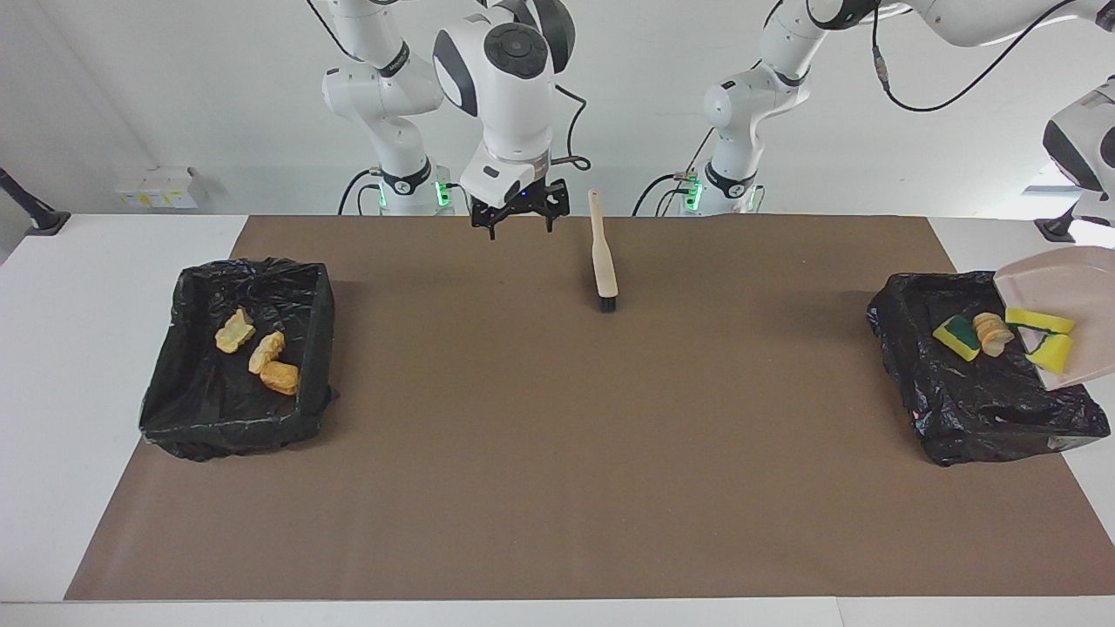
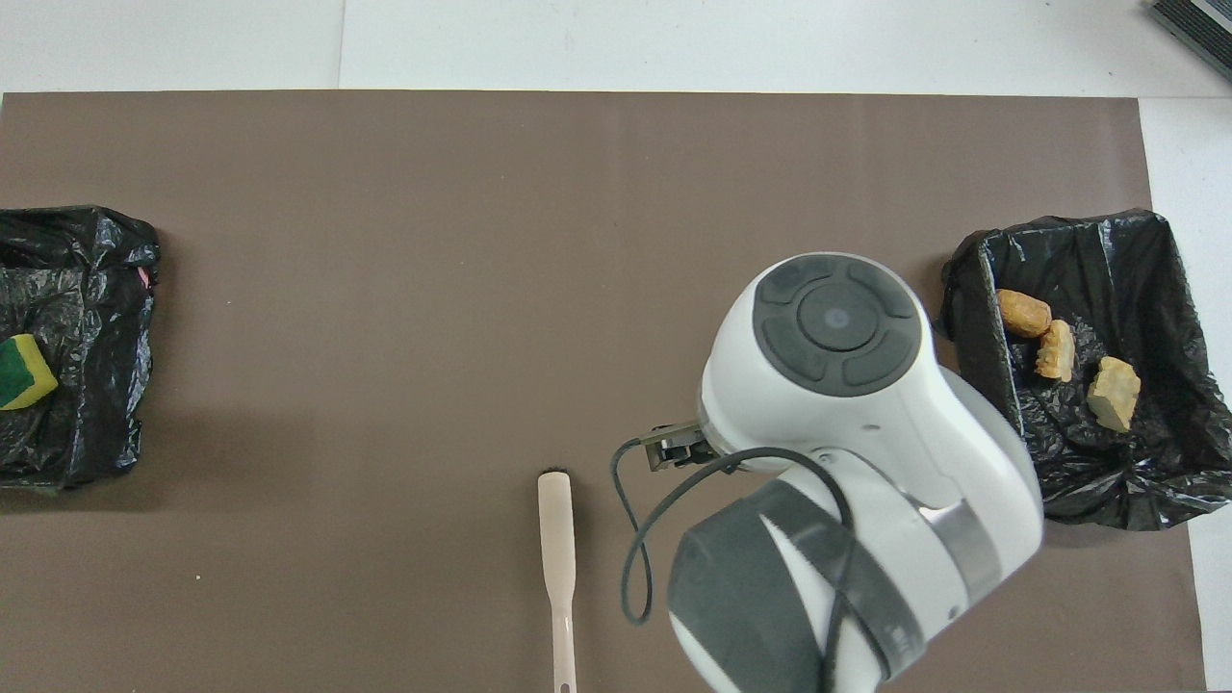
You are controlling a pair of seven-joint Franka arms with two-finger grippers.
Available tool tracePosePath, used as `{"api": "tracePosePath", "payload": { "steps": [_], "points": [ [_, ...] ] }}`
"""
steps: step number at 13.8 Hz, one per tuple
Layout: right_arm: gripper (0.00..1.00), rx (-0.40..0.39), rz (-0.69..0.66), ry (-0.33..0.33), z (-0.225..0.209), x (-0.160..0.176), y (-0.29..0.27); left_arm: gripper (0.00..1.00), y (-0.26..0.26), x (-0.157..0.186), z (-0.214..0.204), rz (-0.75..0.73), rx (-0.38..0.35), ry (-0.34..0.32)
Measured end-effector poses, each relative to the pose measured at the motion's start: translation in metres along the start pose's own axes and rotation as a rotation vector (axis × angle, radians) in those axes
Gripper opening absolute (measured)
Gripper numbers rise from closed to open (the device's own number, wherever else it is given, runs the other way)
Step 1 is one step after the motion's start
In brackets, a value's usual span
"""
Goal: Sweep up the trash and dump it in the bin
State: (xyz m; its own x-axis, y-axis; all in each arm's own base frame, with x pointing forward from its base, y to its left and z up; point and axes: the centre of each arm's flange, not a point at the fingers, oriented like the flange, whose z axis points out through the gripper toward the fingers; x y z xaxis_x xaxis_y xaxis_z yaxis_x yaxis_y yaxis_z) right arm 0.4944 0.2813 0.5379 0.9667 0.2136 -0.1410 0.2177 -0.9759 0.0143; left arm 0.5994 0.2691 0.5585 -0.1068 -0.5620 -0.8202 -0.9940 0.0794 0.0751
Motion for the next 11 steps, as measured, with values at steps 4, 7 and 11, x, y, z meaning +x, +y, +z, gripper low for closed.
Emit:
{"api": "tracePosePath", "payload": {
  "steps": [4,7,11],
  "points": [
    [1.0,-0.016,-0.066,0.028,-0.015,0.02,0.085,0.31,0.001,-0.004,-0.039,0.021,-0.03,-0.132],
    [1.0,-0.008,-0.02,0.048,-0.025,0.025,0.143,0.31,0.003,-0.008,-0.083,-0.003,-0.038,-0.153],
    [1.0,-0.005,0.114,0.079,-0.04,0.024,0.219,0.31,-0.008,0.038,-0.141,-0.081,-0.012,0.021]
  ]
}}
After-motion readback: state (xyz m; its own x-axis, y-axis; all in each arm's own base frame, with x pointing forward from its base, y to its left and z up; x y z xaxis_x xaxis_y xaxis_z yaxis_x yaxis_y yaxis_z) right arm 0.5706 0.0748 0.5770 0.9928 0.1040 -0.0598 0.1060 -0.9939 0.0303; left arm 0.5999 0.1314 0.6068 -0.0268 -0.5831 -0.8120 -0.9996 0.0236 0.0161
